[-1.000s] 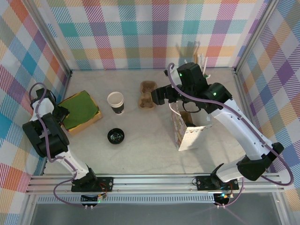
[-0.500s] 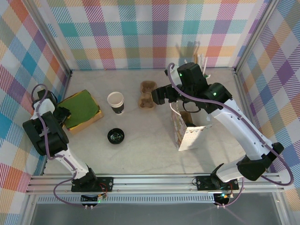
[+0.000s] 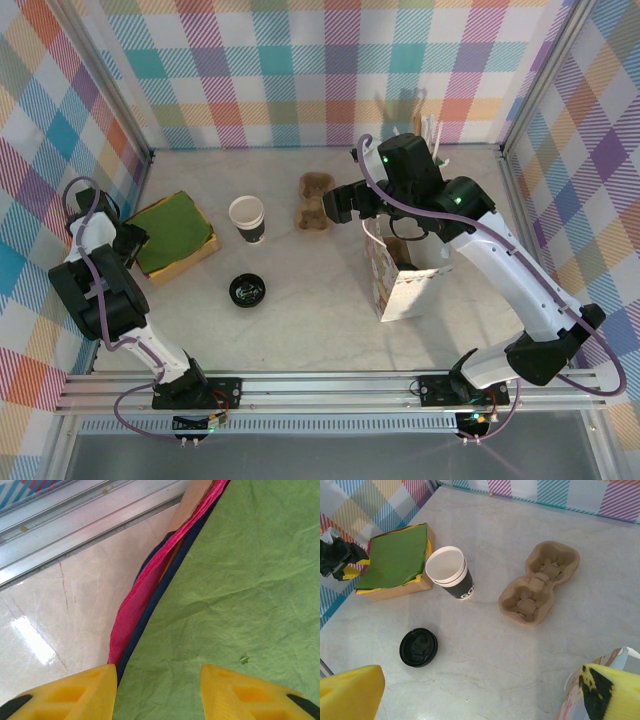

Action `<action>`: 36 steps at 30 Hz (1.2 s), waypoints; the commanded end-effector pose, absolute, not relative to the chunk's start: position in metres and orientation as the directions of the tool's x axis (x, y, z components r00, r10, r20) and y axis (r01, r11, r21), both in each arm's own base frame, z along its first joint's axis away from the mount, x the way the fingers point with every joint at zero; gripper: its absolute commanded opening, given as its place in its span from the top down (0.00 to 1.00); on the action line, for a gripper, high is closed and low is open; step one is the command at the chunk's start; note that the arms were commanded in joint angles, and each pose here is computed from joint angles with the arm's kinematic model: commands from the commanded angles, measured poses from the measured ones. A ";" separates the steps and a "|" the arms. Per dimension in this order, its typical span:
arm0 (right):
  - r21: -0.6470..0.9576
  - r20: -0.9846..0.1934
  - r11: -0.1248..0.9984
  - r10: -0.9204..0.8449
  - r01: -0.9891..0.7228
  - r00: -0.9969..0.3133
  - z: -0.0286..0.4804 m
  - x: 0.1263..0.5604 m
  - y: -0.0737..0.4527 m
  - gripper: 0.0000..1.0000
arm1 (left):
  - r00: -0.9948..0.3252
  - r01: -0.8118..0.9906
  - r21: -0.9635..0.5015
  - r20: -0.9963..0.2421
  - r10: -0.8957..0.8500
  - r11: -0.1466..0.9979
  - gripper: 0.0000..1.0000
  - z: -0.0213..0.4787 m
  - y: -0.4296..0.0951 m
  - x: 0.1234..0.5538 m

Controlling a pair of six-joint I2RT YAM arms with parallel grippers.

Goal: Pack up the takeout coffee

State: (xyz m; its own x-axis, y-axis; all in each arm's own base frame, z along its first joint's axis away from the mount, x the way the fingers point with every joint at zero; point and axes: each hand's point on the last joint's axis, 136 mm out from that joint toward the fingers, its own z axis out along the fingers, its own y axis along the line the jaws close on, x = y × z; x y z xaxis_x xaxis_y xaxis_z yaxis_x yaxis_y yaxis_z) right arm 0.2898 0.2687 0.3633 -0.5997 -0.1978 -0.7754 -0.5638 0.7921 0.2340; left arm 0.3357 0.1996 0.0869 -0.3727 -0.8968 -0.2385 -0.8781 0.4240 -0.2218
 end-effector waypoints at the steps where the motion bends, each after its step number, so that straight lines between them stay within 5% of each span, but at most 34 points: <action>1: 0.220 -0.779 0.787 -0.214 -0.576 -0.589 0.364 0.286 0.268 0.01 | -0.382 -0.878 -0.207 -0.241 -0.892 0.432 0.52 0.087 0.205 0.336; 18: 0.211 -0.781 0.796 -0.212 -0.568 -0.587 0.363 0.286 0.265 0.01 | -0.402 -0.870 -0.211 -0.221 -0.888 0.446 0.61 0.072 0.205 0.342; 30: 0.211 -0.783 0.793 -0.212 -0.571 -0.584 0.364 0.287 0.266 0.01 | -0.389 -0.865 -0.231 -0.252 -0.886 0.446 0.94 0.089 0.203 0.341; 36: 0.212 -0.783 0.793 -0.212 -0.571 -0.585 0.363 0.287 0.266 0.01 | -0.379 -0.862 -0.235 -0.287 -0.880 0.448 0.94 0.107 0.200 0.339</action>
